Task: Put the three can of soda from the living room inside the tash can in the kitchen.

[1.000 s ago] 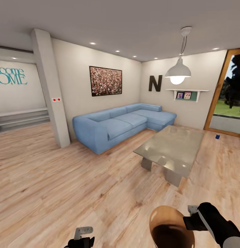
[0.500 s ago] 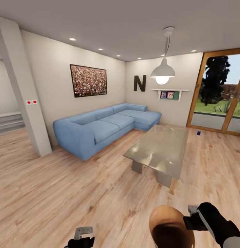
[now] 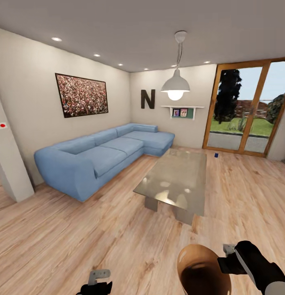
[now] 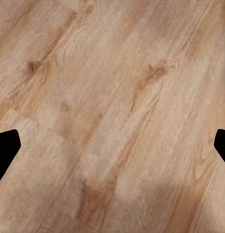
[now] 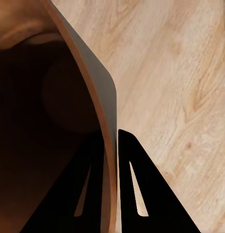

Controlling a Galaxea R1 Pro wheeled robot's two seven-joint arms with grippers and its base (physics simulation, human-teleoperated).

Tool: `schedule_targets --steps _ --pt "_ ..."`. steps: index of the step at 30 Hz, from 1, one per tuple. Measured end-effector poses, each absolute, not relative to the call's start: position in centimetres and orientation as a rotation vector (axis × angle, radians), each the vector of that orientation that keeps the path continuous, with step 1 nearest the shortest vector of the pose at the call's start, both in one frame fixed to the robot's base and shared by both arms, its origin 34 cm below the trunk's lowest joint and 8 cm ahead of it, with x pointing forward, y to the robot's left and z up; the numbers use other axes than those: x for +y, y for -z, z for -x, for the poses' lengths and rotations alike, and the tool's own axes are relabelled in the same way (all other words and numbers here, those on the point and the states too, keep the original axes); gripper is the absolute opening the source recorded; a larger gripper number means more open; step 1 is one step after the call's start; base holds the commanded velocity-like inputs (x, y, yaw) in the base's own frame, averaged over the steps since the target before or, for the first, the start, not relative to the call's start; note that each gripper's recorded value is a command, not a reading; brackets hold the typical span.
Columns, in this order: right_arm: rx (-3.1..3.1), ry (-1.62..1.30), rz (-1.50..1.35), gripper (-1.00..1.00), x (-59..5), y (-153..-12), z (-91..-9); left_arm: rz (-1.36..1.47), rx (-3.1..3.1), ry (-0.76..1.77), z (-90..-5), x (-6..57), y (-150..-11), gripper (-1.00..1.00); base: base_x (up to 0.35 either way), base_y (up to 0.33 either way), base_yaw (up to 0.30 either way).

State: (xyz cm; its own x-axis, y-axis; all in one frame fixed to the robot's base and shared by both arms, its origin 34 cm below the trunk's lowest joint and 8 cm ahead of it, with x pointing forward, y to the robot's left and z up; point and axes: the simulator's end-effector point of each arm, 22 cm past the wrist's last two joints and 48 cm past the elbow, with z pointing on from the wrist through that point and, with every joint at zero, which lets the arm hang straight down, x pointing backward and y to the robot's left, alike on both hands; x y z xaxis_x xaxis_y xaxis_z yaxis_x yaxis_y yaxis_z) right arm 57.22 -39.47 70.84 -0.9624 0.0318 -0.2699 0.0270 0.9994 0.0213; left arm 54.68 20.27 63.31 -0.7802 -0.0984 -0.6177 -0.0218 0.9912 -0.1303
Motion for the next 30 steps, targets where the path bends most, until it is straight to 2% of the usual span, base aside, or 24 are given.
schedule_targets --steps 18,30 --pt "2.865 -0.029 -0.054 -1.00 -39.6 -70.9 -57.2 0.083 2.405 0.145 -55.7 20.5 -64.1 1.00 0.259 0.125 -0.286" --pt "2.864 -0.033 -0.061 -1.00 -39.6 -70.9 -57.2 0.082 2.393 0.151 -56.0 20.5 -64.4 1.00 0.045 0.015 -0.286"
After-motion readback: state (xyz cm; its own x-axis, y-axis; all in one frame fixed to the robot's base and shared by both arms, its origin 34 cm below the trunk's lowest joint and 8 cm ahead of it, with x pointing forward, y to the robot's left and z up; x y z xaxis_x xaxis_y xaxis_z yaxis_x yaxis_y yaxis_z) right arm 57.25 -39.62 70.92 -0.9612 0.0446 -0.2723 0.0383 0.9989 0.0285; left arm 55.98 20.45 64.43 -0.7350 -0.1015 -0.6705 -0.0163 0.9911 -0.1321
